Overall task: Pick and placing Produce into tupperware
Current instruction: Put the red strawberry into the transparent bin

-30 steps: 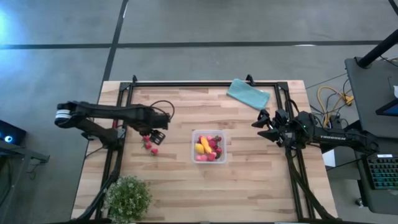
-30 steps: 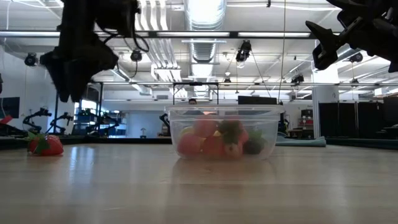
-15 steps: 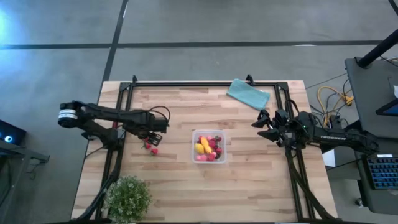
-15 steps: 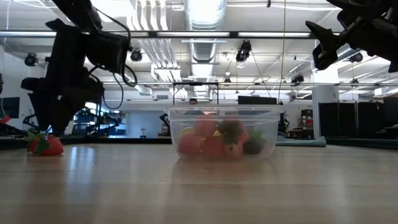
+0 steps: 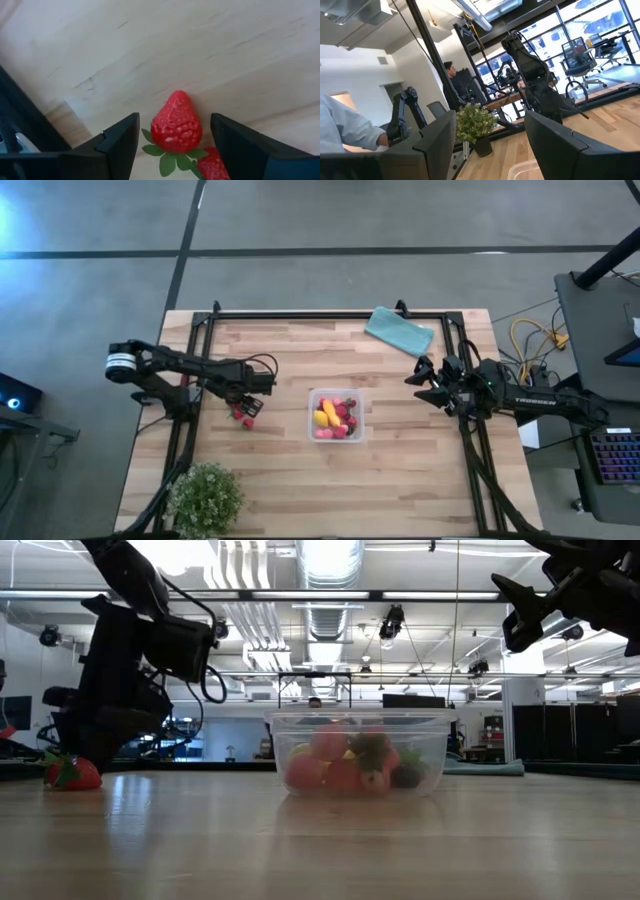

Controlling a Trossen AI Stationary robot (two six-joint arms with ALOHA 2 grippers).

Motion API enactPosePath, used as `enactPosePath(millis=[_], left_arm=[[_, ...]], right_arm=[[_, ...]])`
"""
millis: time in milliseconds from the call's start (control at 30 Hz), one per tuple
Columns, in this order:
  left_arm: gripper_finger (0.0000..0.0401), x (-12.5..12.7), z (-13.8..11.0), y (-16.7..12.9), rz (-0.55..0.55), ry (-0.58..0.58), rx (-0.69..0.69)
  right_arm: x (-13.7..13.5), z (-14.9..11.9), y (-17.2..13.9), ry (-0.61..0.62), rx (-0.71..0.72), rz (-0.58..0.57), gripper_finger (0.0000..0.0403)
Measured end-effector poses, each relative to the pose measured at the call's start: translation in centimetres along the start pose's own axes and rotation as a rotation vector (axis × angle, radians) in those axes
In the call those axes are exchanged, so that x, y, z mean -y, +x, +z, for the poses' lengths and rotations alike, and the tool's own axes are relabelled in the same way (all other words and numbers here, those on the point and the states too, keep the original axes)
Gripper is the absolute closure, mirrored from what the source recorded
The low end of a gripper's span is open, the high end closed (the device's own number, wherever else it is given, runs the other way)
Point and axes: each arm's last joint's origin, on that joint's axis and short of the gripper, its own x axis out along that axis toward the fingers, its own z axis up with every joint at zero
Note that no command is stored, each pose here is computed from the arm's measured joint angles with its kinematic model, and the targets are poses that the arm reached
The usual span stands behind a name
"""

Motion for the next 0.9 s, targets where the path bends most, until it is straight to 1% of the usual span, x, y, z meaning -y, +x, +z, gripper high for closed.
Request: enactPosePath(millis=[133,433,567,667,733,767,800,900], left_arm=[[0.0183,-0.1,0.0,-0.1,-0.014,-0.004,0.005],[0.0265,-0.2,0.3,-0.1,-0.046,0.007,-0.007],[0.0279,0.1,0.6,-0.9,-0.065,0.024,0.007],[0.0276,0.6,1.3,-2.8,-0.135,0.045,0.068],[0.0272,1.2,1.9,-4.7,-0.196,0.1,0.122],[0.0271,1.6,2.2,-5.8,-0.243,0.146,0.161],[0.027,2.0,2.4,-7.1,-0.302,0.198,0.207],[0.027,3.8,3.1,-11.1,-0.538,0.367,0.366]], right_arm=[[0.0,0.0,0.0,0.0,0.0,0.0,0.0174],[0.0,0.0,0.0,0.0,0.0,0.0,0.0174],[0.0,0.0,0.0,0.0,0.0,0.0,0.0174],[0.0,0.0,0.0,0.0,0.0,0.0,0.0174],[0.0,0.0,0.0,0.0,0.0,0.0,0.0174],[0.0,0.0,0.0,0.0,0.0,0.0,0.0174],[0.0,0.0,0.0,0.0,0.0,0.0,0.0174],[0.0,0.0,0.0,0.0,0.0,0.0,0.0174]])
